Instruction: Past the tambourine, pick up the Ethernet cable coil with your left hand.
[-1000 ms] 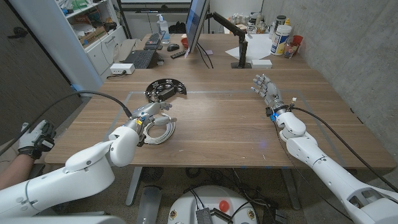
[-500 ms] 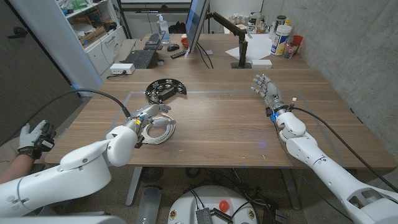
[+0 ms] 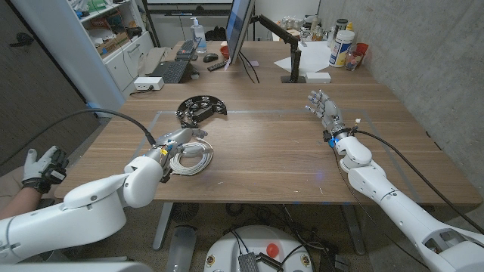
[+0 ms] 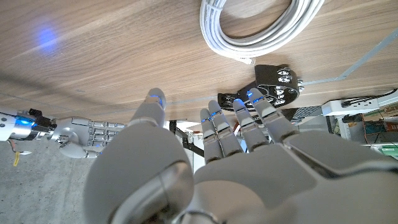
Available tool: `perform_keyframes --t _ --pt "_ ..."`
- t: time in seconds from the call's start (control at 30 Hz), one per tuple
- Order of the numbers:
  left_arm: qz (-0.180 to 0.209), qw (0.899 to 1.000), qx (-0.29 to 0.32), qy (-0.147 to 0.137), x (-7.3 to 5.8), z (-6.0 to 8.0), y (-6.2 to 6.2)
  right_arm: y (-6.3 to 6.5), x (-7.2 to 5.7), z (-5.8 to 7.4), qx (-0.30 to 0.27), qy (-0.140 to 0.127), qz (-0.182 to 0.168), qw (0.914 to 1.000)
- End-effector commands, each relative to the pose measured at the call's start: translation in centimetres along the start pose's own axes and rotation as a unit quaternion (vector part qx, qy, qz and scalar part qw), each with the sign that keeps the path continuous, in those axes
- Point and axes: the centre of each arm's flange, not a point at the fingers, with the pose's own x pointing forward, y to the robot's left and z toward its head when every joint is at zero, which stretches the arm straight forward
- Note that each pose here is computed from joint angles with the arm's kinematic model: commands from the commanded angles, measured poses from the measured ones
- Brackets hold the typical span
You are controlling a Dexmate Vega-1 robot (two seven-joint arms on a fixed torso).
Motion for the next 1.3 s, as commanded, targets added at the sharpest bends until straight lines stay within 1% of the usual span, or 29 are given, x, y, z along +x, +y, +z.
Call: perform_keyframes --t 0.03,0.17,0.2,0.27,0.3,0.47,0.5,1.0,1.2,1.23,1.3 --pt "0.002 1.0 0.006 -0.016 -0.8 -0.6 -0.5 0.0 0.0 -0.1 -0.006 0.001 -0.007 1.0" --pt "0.0 1.0 0.007 -0.019 -1.0 -0.8 -0.5 0.0 0.0 -0.1 -0.008 0.001 -0.011 0.9999" --pt "0.0 1.0 0.008 -0.019 -1.3 -0.9 -0.6 0.0 0.0 -0.1 -0.01 0.0 -0.015 0.9998" --pt "0.0 1.0 0.008 -0.021 -1.3 -0.9 -0.6 0.0 0.0 -0.1 -0.01 0.0 -0.015 0.9998" --pt "-0.004 1.0 0.011 -0.019 -1.5 -1.1 -0.6 0.0 0.0 -0.1 -0.012 0.0 -0.018 0.9998" --pt "-0.008 1.0 0.013 -0.022 -1.8 -1.4 -0.6 0.0 0.0 0.0 -0.015 -0.002 -0.019 0.9997" --pt "-0.008 1.0 0.014 -0.022 -2.0 -1.5 -0.6 0.1 0.0 0.0 -0.016 -0.002 -0.02 0.9997" --pt "-0.011 0.999 0.021 -0.037 -2.2 -1.6 -0.4 0.0 0.1 0.0 -0.021 -0.001 -0.029 0.9994" --pt "-0.011 0.999 0.022 -0.041 -2.6 -2.0 -0.3 0.0 0.1 0.0 -0.025 -0.004 -0.03 0.9992" --pt "-0.009 0.999 0.024 -0.039 -2.9 -2.2 -0.3 0.1 0.1 0.0 -0.027 -0.005 -0.031 0.9991" --pt "-0.009 0.999 0.024 -0.04 -2.9 -2.2 -0.3 0.1 0.1 0.0 -0.027 -0.005 -0.031 0.9991"
